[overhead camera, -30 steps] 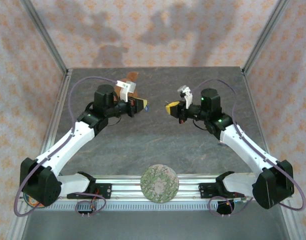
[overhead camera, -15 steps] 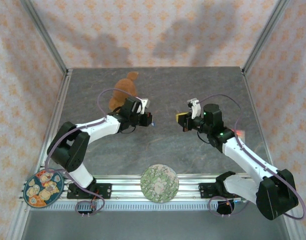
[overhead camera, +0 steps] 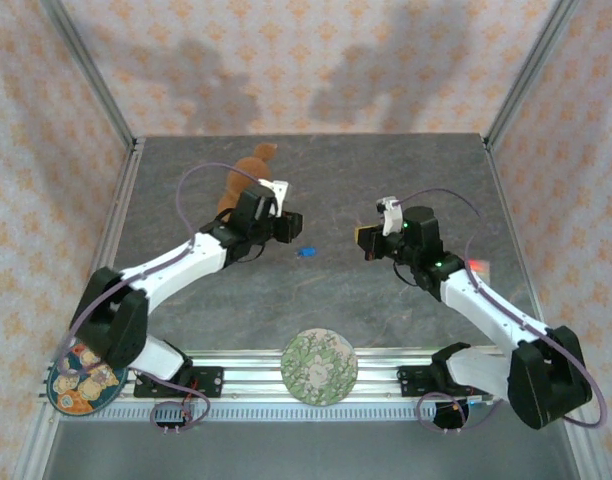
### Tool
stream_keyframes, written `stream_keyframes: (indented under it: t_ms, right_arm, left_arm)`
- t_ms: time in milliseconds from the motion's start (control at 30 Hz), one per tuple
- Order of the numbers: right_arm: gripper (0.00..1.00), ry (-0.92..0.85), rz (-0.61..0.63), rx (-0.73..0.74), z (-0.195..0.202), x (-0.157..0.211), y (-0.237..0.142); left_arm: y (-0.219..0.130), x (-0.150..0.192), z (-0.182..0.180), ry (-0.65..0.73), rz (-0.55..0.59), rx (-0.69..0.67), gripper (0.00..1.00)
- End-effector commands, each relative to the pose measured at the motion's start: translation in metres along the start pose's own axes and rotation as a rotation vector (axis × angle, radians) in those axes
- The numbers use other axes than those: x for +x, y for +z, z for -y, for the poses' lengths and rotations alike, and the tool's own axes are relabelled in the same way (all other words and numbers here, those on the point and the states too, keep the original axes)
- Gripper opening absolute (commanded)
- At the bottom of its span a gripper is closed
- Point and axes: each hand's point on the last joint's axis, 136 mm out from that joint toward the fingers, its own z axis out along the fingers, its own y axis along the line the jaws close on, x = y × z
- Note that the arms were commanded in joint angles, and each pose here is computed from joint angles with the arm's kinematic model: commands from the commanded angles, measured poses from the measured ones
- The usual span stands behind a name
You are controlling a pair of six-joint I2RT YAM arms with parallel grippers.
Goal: Remove the keys from the keyring
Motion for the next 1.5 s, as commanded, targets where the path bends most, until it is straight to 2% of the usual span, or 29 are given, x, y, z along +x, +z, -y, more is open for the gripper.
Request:
stream_keyframes:
  t_ms: [0,67,100,133,167,367,567,700,900,1100,1133,1167,1200,1467]
  right_arm:
    - [0.0,0.048,0.023,0.043,0.012,-0.013,0.01]
    - [0.0,0.082,-0.001,0.077,0.024,-0.006,0.021]
    - [0.0,0.092,-0.011,0.093,0.029,-0.003,0.026]
    - [0.0,0.118,-0.023,0.12,0.037,0.002,0.033]
    - [0.0,0.144,-0.032,0.139,0.045,0.006,0.039]
    - [0.0,0.245,-0.065,0.171,0.068,0.024,0.073]
    - [0.0,0.318,-0.113,0.223,0.091,0.043,0.098]
    - [0.08,0.352,-0.117,0.242,0.101,0.049,0.104]
    - [0.28,0.375,-0.1,0.322,0.12,0.047,0.087]
    - [0.37,0.352,-0.015,0.439,0.137,0.021,0.035]
    - [0.4,0.328,0.001,0.465,0.138,0.015,0.024]
    - [0.48,0.299,0.021,0.496,0.137,0.006,0.013]
    - [0.97,0.277,0.037,0.523,0.137,-0.001,0.004]
    - [0.99,0.153,0.194,0.735,0.144,-0.054,-0.052]
  left_arm:
    - [-0.03,-0.009,-0.007,0.037,0.06,-0.055,0.43]
    - [-0.045,-0.011,-0.008,0.037,0.097,-0.061,0.5]
    - [-0.051,-0.01,-0.01,0.035,0.109,-0.07,0.61]
    - [-0.059,-0.01,-0.013,0.036,0.124,-0.081,0.9]
    - [-0.065,-0.009,-0.016,0.041,0.133,-0.097,0.99]
    - [-0.099,-0.004,-0.028,0.067,0.168,-0.16,1.0]
    - [-0.113,0.005,-0.036,0.047,0.203,-0.177,0.99]
    - [-0.115,0.006,-0.04,0.04,0.21,-0.195,0.99]
    - [-0.115,0.001,-0.043,0.034,0.232,-0.218,0.99]
    - [-0.12,-0.009,-0.056,0.022,0.274,-0.295,0.99]
    - [-0.122,-0.011,-0.061,0.017,0.279,-0.325,0.99]
    - [-0.124,-0.013,-0.067,0.009,0.287,-0.363,0.99]
    - [-0.127,-0.014,-0.073,0.002,0.293,-0.398,0.99]
    - [-0.159,-0.013,-0.14,-0.145,0.361,-0.665,0.99]
